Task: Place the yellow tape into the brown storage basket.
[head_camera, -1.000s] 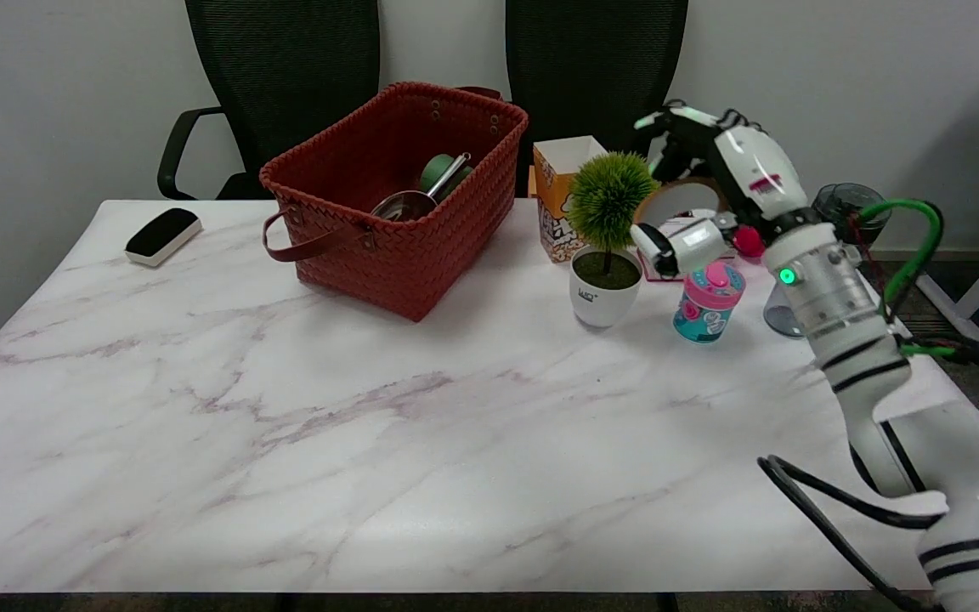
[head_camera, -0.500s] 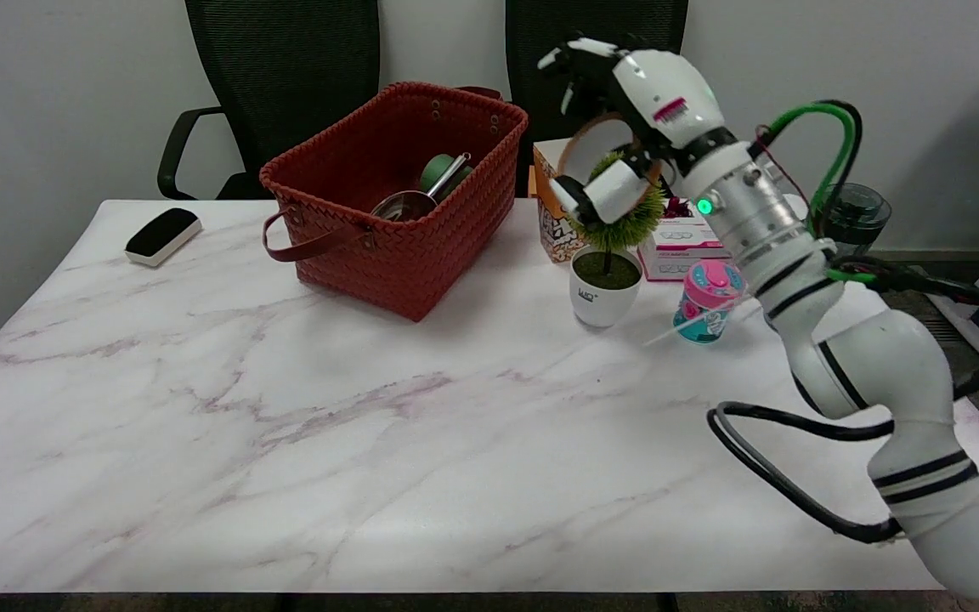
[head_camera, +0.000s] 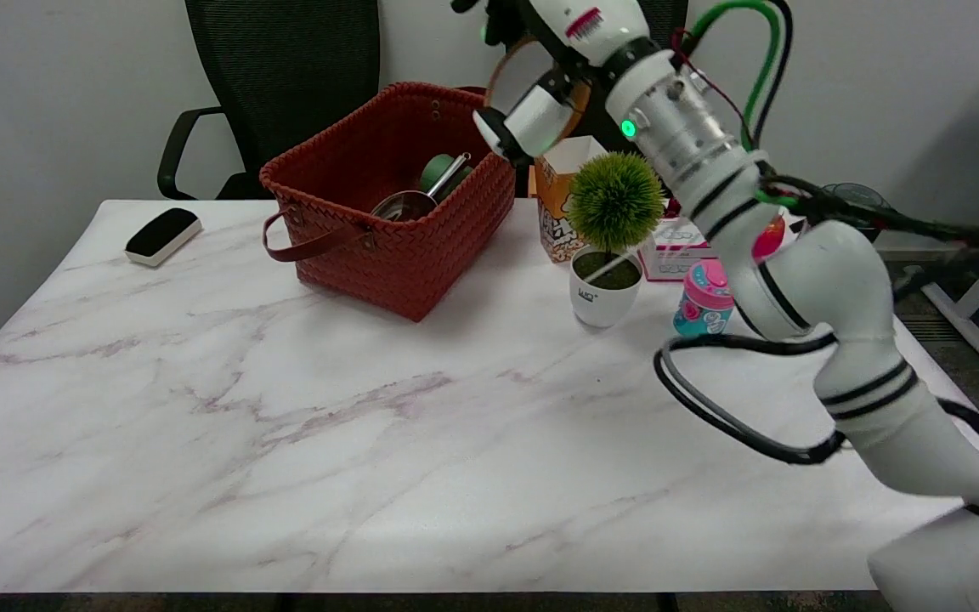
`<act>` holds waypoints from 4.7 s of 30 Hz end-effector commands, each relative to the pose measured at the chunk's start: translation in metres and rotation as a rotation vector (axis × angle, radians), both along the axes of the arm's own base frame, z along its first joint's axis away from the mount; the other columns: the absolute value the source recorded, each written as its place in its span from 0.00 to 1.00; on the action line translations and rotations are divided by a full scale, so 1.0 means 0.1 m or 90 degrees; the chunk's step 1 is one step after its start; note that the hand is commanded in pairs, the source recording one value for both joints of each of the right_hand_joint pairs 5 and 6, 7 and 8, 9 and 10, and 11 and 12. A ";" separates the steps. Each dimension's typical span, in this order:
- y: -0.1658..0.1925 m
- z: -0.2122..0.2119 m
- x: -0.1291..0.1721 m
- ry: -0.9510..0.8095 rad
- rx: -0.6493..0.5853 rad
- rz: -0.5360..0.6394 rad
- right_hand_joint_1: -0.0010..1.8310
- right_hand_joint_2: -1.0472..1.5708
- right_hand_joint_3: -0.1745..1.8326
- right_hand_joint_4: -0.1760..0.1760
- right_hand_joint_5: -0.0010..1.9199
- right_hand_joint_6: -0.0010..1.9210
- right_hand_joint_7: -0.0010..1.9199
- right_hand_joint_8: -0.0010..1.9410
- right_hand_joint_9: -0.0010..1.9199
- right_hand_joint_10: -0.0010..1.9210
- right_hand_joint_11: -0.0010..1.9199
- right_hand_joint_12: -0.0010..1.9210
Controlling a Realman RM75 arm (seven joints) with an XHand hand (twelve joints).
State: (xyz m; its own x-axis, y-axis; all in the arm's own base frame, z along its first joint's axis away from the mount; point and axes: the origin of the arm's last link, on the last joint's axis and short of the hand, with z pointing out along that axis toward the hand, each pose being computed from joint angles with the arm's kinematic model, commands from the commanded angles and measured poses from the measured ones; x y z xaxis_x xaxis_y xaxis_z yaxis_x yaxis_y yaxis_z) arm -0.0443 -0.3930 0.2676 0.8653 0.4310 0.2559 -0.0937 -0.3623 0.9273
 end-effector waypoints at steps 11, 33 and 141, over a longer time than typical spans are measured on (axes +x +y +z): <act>-1.64 -1.07 0.26 0.045 0.079 -0.131 0.67 0.39 0.89 0.50 0.34 0.34 0.50 0.49 0.49 0.49 1.00 1.00; -1.80 -1.23 -0.30 0.088 0.051 -0.233 0.68 0.39 0.90 0.50 0.36 0.36 0.51 0.51 0.49 0.49 1.00 1.00; 0.84 -0.44 -0.89 -0.311 0.222 -0.121 0.26 0.66 0.00 0.50 0.00 0.00 0.00 0.00 0.00 0.00 0.00 0.00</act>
State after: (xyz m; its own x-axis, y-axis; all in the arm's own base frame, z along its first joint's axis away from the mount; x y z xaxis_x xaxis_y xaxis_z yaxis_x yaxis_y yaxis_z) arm -0.1077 -0.3469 0.2297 0.7239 0.1384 0.6759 -0.4800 -0.6027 0.6375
